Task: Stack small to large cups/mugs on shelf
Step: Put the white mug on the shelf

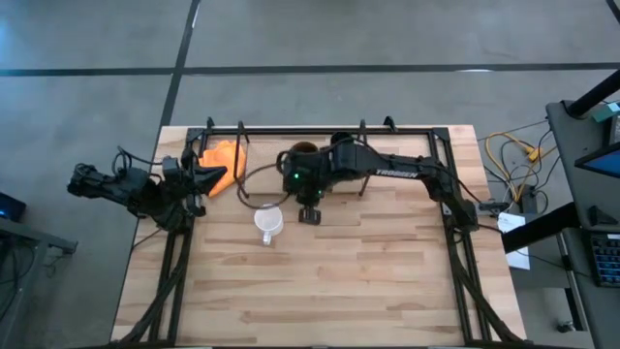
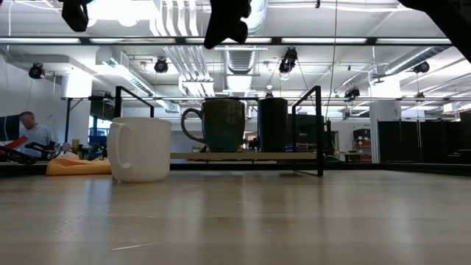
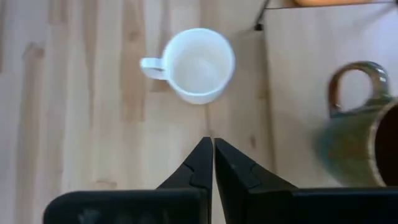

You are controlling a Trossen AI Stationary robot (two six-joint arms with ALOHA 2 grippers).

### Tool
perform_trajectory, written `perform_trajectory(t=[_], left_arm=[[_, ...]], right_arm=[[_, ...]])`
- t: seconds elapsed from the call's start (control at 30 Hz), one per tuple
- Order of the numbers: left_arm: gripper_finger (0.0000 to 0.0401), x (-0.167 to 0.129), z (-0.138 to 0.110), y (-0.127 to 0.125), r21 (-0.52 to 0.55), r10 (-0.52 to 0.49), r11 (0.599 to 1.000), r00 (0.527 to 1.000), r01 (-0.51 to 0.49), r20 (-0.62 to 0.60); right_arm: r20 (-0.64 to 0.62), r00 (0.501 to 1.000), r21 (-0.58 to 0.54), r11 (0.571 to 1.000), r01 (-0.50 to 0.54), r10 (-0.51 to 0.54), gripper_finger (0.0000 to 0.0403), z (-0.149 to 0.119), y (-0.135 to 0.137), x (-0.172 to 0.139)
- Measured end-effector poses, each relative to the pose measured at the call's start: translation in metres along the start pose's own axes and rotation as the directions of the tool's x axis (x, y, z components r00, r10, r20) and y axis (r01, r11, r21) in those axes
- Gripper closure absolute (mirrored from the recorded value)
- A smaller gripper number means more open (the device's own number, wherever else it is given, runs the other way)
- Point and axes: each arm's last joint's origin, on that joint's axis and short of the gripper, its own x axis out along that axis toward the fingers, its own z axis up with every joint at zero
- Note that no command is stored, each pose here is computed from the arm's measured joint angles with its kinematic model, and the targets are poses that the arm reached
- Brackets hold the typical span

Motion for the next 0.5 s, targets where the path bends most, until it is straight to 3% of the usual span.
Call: perform_trajectory(t=[0.1, 0.3, 0.37, 0.5], left_arm=[[0.0401, 0.007, -0.007, -0.006, -0.009, -0.043, 0.999, 0.998, 0.042, -0.048], [0.0401, 0.025, -0.018, -0.023, -0.151, -0.165, 0.979, 0.967, 0.137, -0.192], [0.0401, 0.031, -0.021, -0.029, -0.151, -0.170, 0.980, 0.935, 0.128, -0.311], [0.0401, 0.041, -0.013, -0.037, -0.114, -0.072, 0.993, 0.826, 0.009, -0.559]], right_arm=[[-0.013, 1.000, -0.014, 1.000, -0.004, 0.004, 0.0394, -0.001, 0.012, 0.001], [-0.100, 0.995, 0.097, 0.995, 0.023, -0.013, 0.0394, -0.011, 0.023, -0.002], [-0.146, 0.989, 0.132, 0.991, 0.033, -0.014, 0.0394, -0.016, 0.027, -0.005], [-0.243, 0.970, 0.169, 0.984, 0.055, -0.013, 0.0394, -0.028, 0.034, -0.015]])
